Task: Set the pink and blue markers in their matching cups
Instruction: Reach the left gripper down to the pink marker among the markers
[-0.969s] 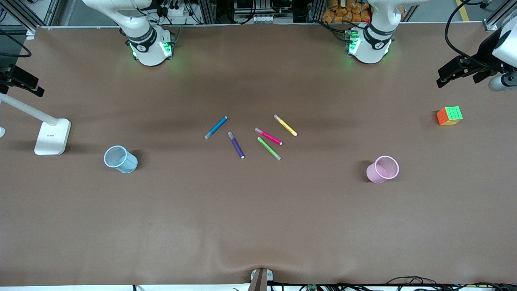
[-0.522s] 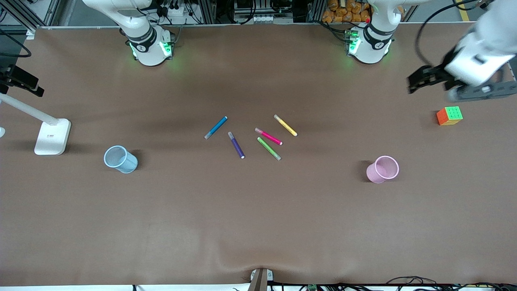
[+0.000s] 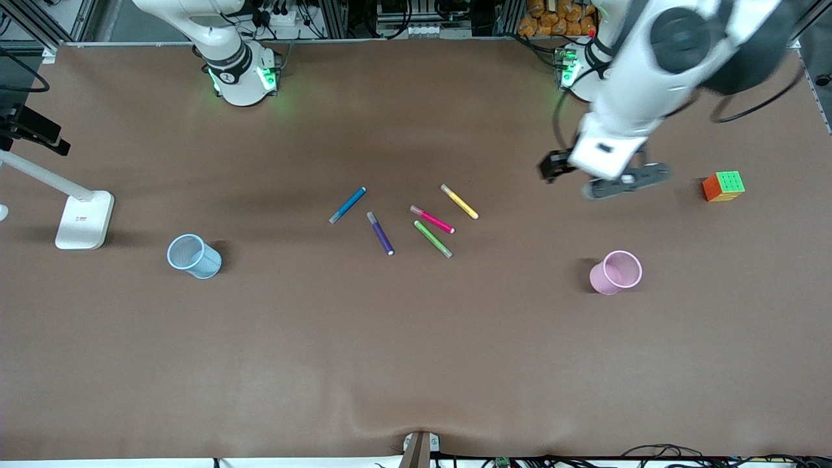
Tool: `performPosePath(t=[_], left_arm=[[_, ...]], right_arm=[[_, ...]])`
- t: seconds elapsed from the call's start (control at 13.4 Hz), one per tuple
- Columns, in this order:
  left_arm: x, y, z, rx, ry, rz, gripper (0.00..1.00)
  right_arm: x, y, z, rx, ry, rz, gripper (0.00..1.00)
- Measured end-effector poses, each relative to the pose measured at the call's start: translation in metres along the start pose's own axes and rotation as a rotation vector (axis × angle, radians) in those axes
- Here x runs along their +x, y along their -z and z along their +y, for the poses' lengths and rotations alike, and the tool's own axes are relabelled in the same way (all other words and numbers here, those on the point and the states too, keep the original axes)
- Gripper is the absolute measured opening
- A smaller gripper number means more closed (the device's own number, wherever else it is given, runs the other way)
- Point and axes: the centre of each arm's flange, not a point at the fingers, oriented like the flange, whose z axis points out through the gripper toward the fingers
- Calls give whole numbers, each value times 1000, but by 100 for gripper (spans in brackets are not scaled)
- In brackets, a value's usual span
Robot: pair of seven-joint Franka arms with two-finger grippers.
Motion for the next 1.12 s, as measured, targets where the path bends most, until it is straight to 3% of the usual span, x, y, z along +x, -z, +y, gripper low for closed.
performPosePath(t=[0.22, 0.67, 0.82, 1.12], left_arm=[[-28, -52, 59, -5, 97, 5, 100], [-108, -163, 164, 8, 243, 85, 100], [-127, -196, 187, 30, 269, 121, 97], [-138, -250, 229, 33, 345, 130, 86]], right_arm=[[0, 0, 0, 0, 0, 0, 100], [0, 0, 0, 1, 0, 1, 100], [5, -8, -1, 0, 1, -13, 100], [18, -24, -2, -3, 1, -38, 100]])
